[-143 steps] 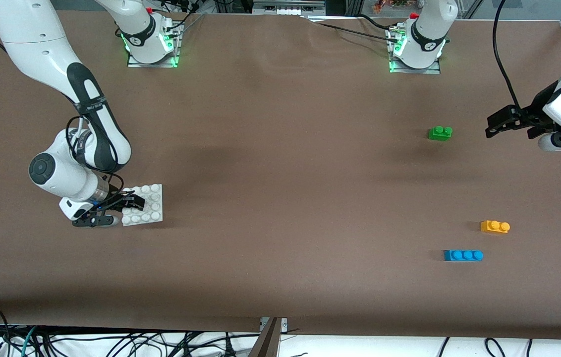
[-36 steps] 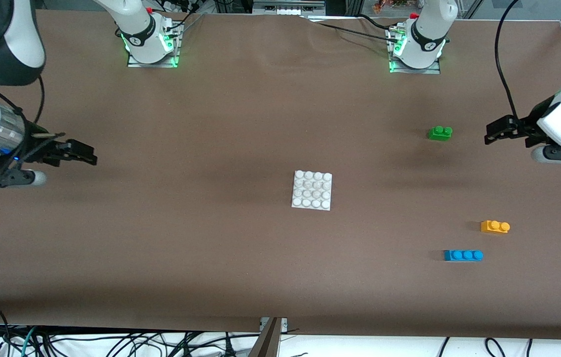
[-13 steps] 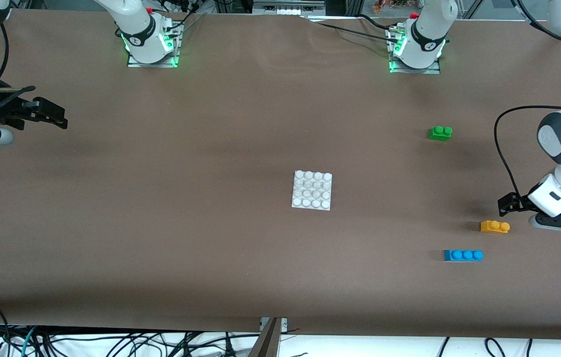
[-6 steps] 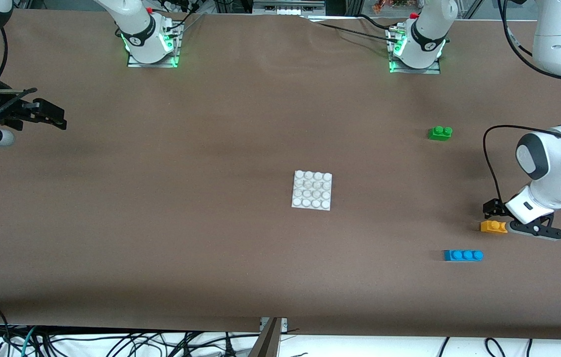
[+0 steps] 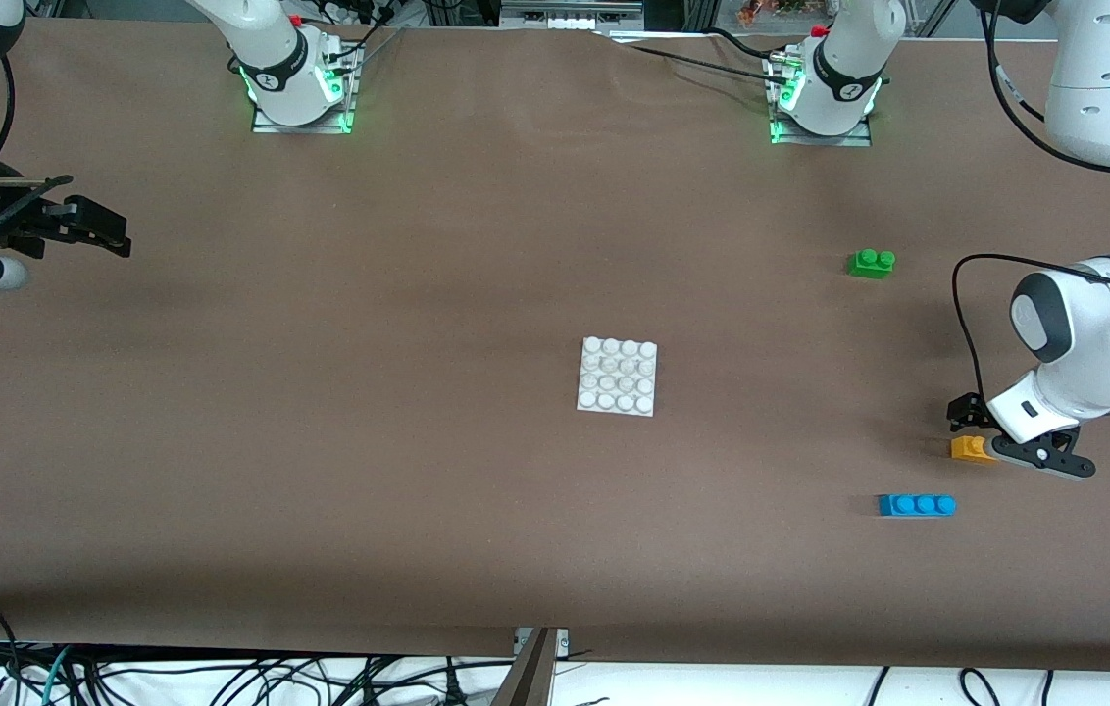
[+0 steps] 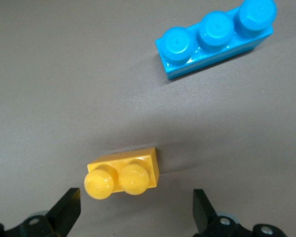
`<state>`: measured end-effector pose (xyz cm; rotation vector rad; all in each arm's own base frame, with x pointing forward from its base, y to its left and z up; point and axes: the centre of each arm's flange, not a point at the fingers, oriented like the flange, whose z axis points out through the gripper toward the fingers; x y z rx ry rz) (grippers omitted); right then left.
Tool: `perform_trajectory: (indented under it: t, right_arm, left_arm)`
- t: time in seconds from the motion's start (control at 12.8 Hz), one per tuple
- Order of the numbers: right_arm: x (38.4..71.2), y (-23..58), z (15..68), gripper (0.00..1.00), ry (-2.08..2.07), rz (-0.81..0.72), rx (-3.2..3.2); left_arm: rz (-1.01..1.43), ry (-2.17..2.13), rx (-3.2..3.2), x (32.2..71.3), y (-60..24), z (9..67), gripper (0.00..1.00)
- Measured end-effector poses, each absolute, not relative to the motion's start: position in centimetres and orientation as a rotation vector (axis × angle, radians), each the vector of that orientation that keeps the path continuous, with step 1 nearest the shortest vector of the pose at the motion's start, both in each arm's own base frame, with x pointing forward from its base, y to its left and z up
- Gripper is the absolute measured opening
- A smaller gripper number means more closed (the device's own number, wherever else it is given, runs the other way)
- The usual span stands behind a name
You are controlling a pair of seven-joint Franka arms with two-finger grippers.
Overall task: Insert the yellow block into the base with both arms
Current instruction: 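Close the left gripper around the yellow block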
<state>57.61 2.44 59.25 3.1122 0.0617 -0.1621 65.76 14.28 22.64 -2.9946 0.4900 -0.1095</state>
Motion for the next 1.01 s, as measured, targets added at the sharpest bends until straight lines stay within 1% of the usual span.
perform_trajectory:
  t: [0.47,0.93,1.01]
  right_arm:
    - [57.6,2.4,59.3,1.00,0.062,-0.162,3.112]
    - [57.6,2.4,59.3,1.00,0.059,-0.162,3.112]
    - [57.6,2.4,59.3,1.00,0.059,-0.162,3.112]
  left_arm:
    - [-0.142,0.374,-3.063,66.4,15.7,20.9,1.00]
    - [-0.163,0.376,-3.058,67.0,15.8,21.2,1.00]
    - [-0.160,0.374,-3.059,66.9,15.8,21.0,0.99]
